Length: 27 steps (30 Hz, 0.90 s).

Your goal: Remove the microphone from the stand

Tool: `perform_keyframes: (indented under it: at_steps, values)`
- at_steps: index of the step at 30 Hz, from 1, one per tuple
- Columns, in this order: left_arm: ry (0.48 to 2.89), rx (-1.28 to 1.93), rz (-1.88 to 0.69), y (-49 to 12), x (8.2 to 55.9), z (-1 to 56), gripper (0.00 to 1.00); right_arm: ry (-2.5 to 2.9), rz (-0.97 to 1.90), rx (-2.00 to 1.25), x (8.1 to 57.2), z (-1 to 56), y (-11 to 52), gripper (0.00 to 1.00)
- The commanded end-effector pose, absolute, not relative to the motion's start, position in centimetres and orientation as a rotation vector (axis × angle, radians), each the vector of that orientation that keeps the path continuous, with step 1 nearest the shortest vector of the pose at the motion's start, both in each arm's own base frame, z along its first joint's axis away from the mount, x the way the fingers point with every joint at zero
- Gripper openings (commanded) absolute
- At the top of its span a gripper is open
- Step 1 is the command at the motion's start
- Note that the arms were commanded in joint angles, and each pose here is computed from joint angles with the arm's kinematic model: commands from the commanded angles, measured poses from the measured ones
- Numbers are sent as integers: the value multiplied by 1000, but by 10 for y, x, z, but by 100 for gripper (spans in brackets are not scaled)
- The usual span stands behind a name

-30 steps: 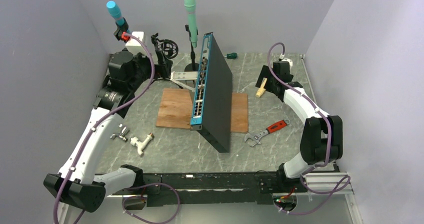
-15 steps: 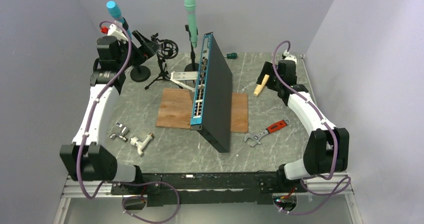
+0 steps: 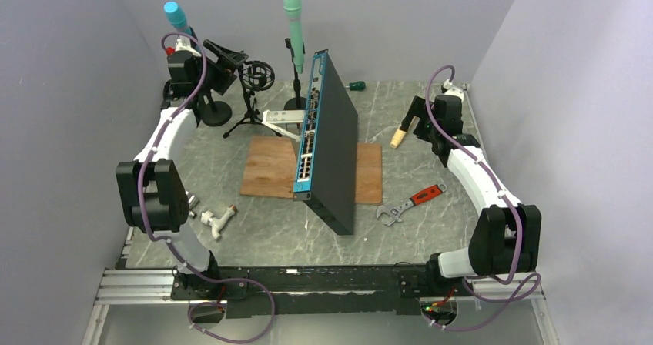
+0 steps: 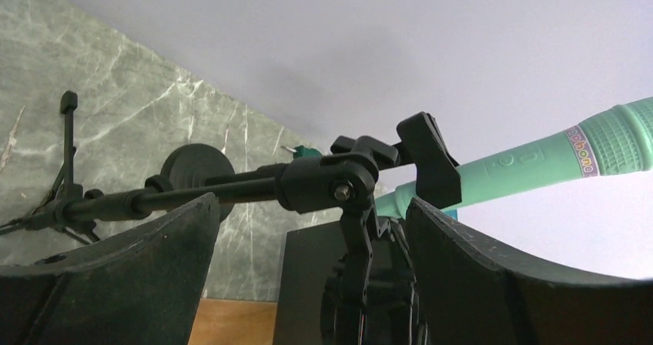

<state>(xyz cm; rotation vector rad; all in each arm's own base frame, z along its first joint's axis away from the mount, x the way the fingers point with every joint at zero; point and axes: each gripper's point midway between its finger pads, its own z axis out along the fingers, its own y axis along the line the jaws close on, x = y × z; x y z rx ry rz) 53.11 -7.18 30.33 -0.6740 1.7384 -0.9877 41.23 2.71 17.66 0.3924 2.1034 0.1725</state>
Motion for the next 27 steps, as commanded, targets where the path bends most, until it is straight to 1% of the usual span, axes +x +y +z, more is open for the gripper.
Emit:
perform_keyframes:
  at_steps: [1, 4, 7, 10, 15, 20, 24, 27]
  values:
    - [1592, -560, -1016, -74, 543, 350, 93, 2009, 227, 391, 418, 202, 29, 100]
    - [1596, -571, -1060, -78, 547, 338, 84, 2008, 236, 394, 418, 201, 30, 100]
    - [1610, -592, -1072, -79, 554, 328, 71, 2018, 238, 398, 419, 198, 30, 100]
    - [1624, -591, -1097, -82, 558, 327, 67, 2034, 241, 404, 419, 195, 30, 100]
    - [1620, -578, -1118, -86, 557, 334, 67, 2027, 244, 406, 419, 196, 30, 100]
    - [1613, -578, -1206, -102, 549, 343, 74, 2030, 248, 407, 419, 194, 30, 100]
    - [1622, -635, -1251, -107, 539, 336, 80, 2033, 247, 408, 419, 193, 30, 100]
    - [1631, -658, -1240, -106, 534, 335, 81, 2034, 249, 406, 419, 194, 31, 100]
